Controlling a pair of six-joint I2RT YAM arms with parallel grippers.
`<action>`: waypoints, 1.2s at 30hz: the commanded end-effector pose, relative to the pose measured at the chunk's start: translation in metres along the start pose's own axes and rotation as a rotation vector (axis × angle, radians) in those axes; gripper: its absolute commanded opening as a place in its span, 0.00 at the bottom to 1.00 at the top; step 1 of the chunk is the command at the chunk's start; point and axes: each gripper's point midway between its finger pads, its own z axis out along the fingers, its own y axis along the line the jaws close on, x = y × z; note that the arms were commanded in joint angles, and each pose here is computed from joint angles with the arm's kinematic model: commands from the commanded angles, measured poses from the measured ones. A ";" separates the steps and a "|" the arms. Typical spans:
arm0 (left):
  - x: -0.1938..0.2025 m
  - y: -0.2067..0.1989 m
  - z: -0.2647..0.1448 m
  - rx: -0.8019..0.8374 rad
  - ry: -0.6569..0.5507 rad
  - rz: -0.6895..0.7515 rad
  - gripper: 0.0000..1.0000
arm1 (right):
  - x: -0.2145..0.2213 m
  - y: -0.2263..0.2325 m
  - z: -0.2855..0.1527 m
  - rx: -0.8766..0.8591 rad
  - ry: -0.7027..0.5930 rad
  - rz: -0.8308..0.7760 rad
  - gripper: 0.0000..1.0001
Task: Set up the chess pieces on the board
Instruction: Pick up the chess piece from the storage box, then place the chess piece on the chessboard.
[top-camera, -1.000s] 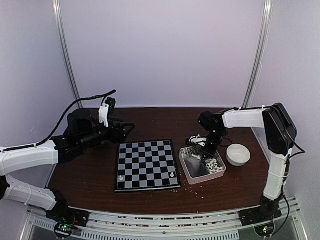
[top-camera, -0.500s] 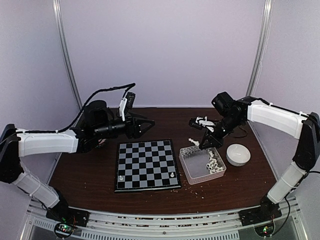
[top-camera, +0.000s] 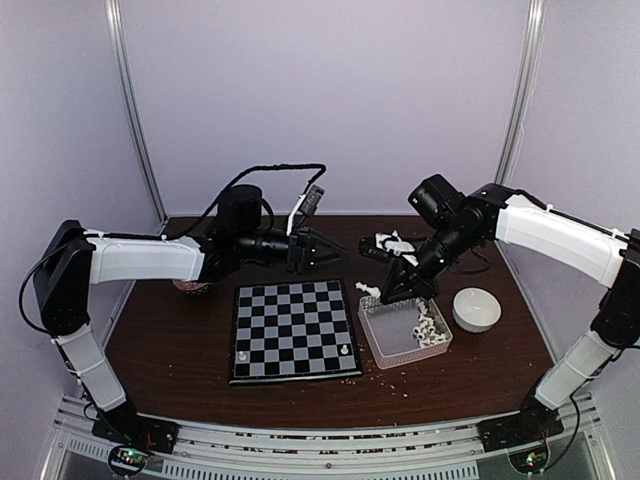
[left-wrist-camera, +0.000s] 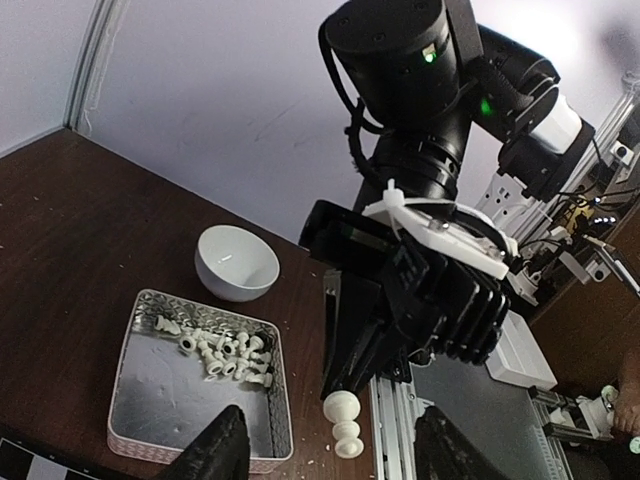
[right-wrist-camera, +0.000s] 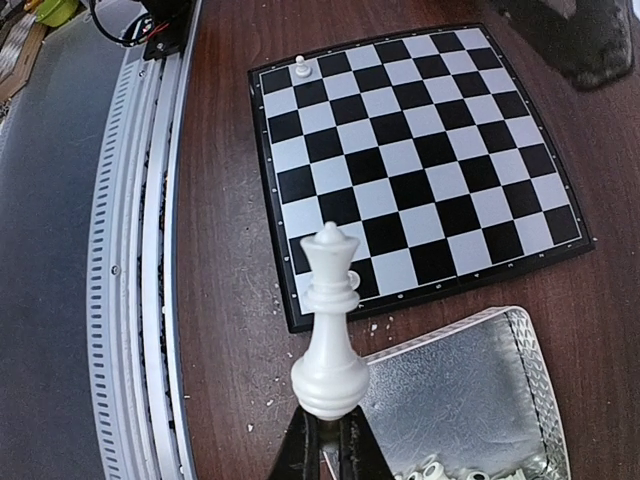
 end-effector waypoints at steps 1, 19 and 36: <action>0.020 -0.012 0.015 0.017 0.127 0.035 0.58 | -0.011 0.005 -0.007 -0.006 -0.013 -0.022 0.00; 0.041 -0.008 0.028 -0.015 0.172 0.028 0.41 | -0.014 0.014 -0.005 -0.029 -0.014 -0.033 0.00; 0.038 -0.019 0.033 0.030 0.167 0.037 0.11 | -0.010 0.011 0.000 -0.031 0.004 -0.014 0.00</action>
